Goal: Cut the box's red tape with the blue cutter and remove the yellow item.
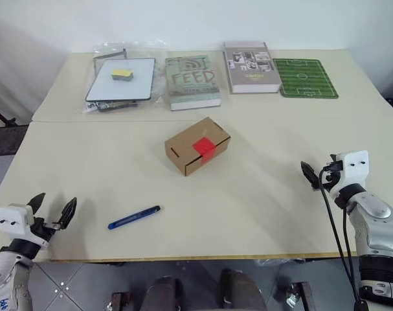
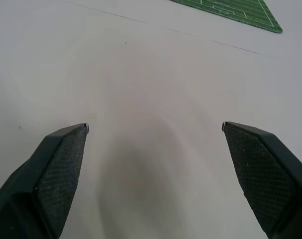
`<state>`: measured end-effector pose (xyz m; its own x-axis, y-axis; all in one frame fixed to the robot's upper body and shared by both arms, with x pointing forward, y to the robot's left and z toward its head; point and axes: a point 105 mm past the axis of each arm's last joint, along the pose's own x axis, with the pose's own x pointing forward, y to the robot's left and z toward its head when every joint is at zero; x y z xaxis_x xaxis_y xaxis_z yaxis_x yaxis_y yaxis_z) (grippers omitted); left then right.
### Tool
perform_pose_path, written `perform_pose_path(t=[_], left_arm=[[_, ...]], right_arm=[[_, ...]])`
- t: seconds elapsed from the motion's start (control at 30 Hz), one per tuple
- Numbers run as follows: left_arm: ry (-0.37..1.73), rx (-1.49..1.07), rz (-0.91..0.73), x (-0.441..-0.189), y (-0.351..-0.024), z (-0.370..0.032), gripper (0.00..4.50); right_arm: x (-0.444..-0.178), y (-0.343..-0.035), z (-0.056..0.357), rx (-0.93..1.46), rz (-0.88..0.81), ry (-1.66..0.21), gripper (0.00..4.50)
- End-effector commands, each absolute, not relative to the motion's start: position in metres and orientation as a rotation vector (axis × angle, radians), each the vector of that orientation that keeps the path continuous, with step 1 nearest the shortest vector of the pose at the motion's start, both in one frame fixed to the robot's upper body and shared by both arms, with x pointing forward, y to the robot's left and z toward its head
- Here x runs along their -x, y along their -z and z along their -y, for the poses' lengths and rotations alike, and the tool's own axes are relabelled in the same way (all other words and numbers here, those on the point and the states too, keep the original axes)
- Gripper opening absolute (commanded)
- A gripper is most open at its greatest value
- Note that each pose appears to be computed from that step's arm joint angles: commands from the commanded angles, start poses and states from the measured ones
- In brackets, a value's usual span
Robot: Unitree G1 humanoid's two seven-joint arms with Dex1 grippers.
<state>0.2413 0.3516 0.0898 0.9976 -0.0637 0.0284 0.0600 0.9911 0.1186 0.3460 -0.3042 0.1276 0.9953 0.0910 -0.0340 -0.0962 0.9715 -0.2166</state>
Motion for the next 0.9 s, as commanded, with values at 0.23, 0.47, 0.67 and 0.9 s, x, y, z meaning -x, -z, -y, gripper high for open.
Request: perform_pose_path(t=[0.23,0.47,0.67,0.9], left_arm=[[0.061,-0.125,0.012,-0.257,-0.099,-0.350,4.46],[0.128,-0.141,0.042,-0.295,-0.119,-0.334,3.58],[0.294,-0.167,0.045,-0.338,-0.135,-0.289,1.71],[0.333,-0.083,0.054,-0.383,-0.135,-0.243,0.04]], right_arm=[[-0.339,-0.140,0.300,0.235,-0.015,-0.099,4.50],[-0.346,-0.156,0.279,0.294,0.004,-0.138,3.55],[-0.358,-0.166,0.251,0.267,-0.004,-0.226,1.42],[-0.370,-0.180,0.220,0.216,0.017,-0.300,0.00]])
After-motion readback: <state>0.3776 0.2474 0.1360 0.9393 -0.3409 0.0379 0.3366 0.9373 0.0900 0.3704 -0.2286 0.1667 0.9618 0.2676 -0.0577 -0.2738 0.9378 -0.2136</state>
